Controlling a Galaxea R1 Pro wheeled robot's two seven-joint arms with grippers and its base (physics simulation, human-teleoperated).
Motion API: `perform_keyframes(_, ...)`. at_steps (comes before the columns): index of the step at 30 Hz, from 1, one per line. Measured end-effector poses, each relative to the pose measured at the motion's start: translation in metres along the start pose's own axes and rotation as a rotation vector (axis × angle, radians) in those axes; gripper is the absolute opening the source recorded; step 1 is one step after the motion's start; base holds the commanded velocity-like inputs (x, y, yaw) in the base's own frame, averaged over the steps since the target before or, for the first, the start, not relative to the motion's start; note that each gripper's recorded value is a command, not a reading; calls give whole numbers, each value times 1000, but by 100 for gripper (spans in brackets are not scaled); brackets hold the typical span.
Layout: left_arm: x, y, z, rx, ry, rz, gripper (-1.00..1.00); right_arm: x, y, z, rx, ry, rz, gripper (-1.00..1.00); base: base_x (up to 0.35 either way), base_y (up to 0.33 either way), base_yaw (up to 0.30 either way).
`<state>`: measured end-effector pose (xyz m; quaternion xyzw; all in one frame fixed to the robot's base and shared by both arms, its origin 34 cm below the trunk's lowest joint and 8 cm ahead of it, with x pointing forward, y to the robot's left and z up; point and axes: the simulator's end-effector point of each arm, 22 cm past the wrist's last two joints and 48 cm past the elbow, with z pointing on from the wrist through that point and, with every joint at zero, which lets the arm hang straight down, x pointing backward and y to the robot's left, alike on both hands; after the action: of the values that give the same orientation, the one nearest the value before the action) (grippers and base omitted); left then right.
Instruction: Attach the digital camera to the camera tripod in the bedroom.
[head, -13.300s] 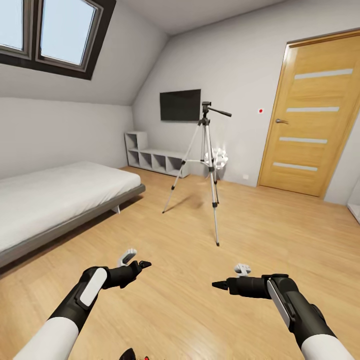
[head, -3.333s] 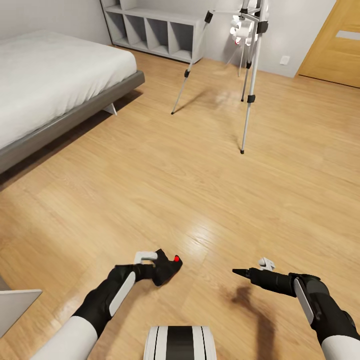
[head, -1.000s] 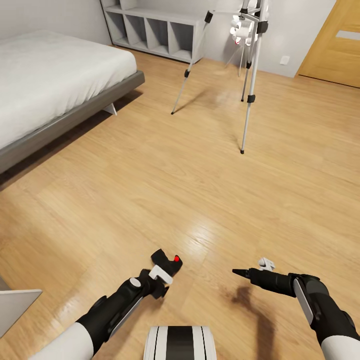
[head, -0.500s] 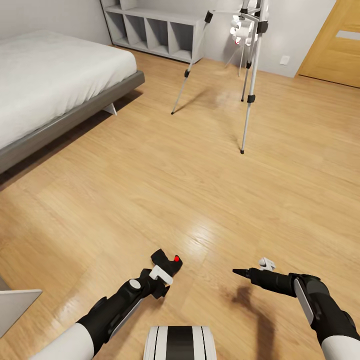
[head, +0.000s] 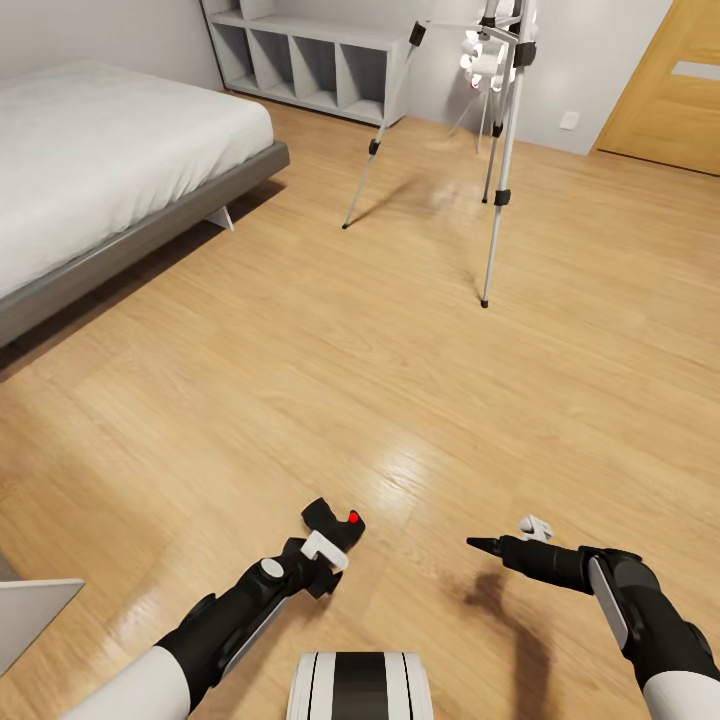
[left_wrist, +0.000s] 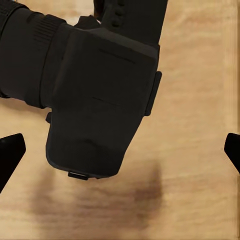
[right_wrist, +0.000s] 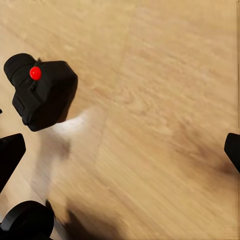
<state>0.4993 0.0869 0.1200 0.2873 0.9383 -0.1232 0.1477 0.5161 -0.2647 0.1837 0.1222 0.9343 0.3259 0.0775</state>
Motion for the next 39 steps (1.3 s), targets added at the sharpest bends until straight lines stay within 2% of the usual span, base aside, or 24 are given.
perform_keyframes(13,8,2,0,1,24,-14,100,-1,-1,0,5,-3,-6,100,0,0,0)
perform_keyframes(31,42,-7,23,33,79,-34,100,25,-28,21,37,54,35,100,0,0,0)
perform_keyframes(39,58,-4,31,37,98,-36,100,37,-39,29,47,80,54,100,0,0,0)
